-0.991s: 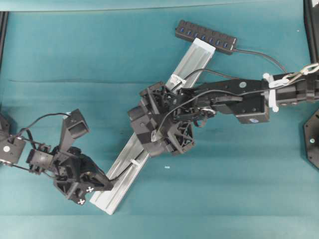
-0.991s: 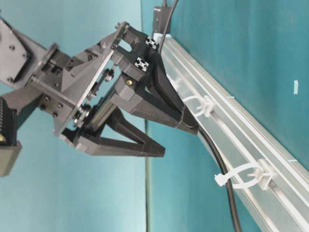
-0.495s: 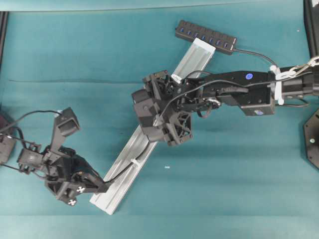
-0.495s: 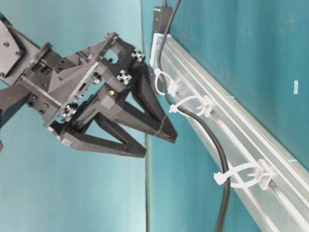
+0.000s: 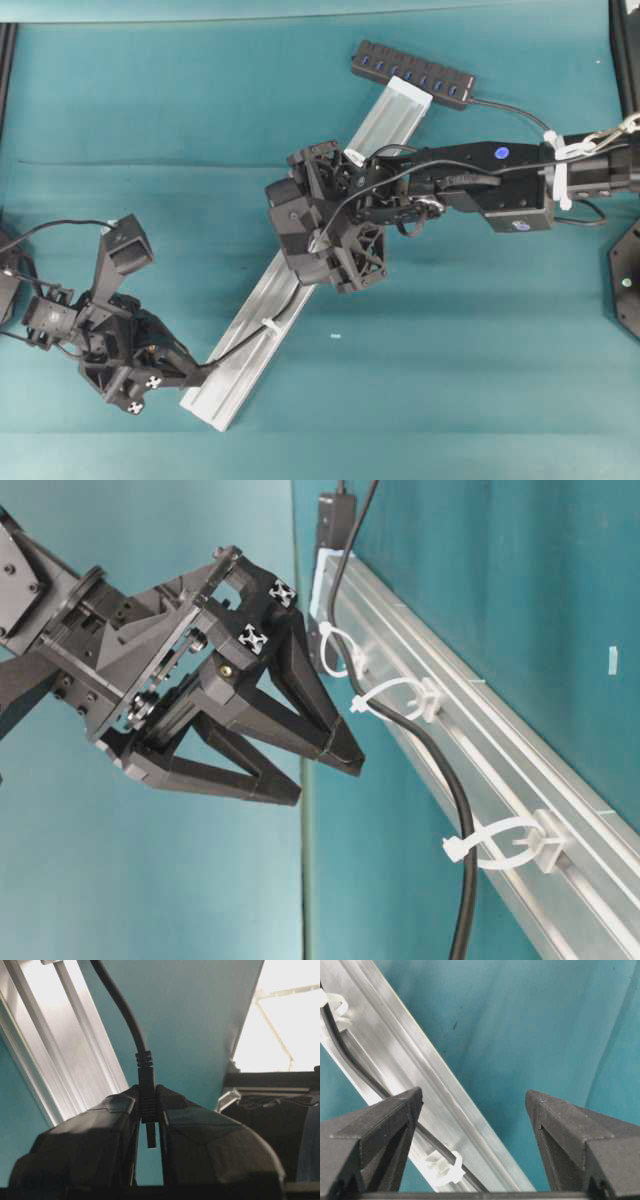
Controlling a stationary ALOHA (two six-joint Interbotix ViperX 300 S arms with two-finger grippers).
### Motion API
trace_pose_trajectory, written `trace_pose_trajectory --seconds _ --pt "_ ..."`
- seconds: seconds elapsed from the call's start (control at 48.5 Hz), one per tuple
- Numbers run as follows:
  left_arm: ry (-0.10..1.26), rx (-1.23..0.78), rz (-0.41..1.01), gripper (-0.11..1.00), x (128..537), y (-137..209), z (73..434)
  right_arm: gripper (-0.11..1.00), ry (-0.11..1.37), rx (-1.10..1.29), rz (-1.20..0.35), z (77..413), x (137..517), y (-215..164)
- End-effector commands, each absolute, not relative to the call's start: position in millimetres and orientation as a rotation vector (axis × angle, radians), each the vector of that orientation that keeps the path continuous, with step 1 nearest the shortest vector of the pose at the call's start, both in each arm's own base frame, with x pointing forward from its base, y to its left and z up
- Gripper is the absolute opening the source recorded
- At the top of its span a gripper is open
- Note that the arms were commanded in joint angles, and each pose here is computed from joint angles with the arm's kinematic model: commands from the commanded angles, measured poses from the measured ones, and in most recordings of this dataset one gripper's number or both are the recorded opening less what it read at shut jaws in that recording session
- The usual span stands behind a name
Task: Pass the USB cable through three rings with both arms.
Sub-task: 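Open the right gripper and pull the cable through with the left gripper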
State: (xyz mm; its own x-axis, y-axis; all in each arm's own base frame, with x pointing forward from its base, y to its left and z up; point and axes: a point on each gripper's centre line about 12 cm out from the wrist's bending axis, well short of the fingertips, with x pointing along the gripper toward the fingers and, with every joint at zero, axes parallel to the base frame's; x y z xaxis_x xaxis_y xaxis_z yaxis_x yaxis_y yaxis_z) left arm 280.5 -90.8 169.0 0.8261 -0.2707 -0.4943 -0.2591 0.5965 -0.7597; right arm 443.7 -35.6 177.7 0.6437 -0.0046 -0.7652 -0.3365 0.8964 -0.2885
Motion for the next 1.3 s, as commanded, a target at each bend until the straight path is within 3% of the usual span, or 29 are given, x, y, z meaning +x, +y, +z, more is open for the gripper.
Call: trace_pose_trajectory --seconds 0.0,0.454,1.156,1.218,1.28 --pt "0.597 -0.948 -0.035 0.11 284 -94 179 0.87 0.831 -0.427 0.186 185 446 -33" --pt "0.545 -0.962 -0.071 0.1 279 -94 198 0.87 0.822 -0.428 0.181 185 447 -34" --pt "0.602 -0.947 -0.028 0.1 286 -94 188 0.87 0.775 -0.372 0.137 189 451 -33" --pt "0.608 -0.945 -0.025 0.15 286 -94 187 0.87 0.777 -0.365 0.134 188 450 -33" --pt "0.612 -0.944 -0.02 0.29 285 -94 187 0.87 0.777 -0.36 0.133 188 450 -33"
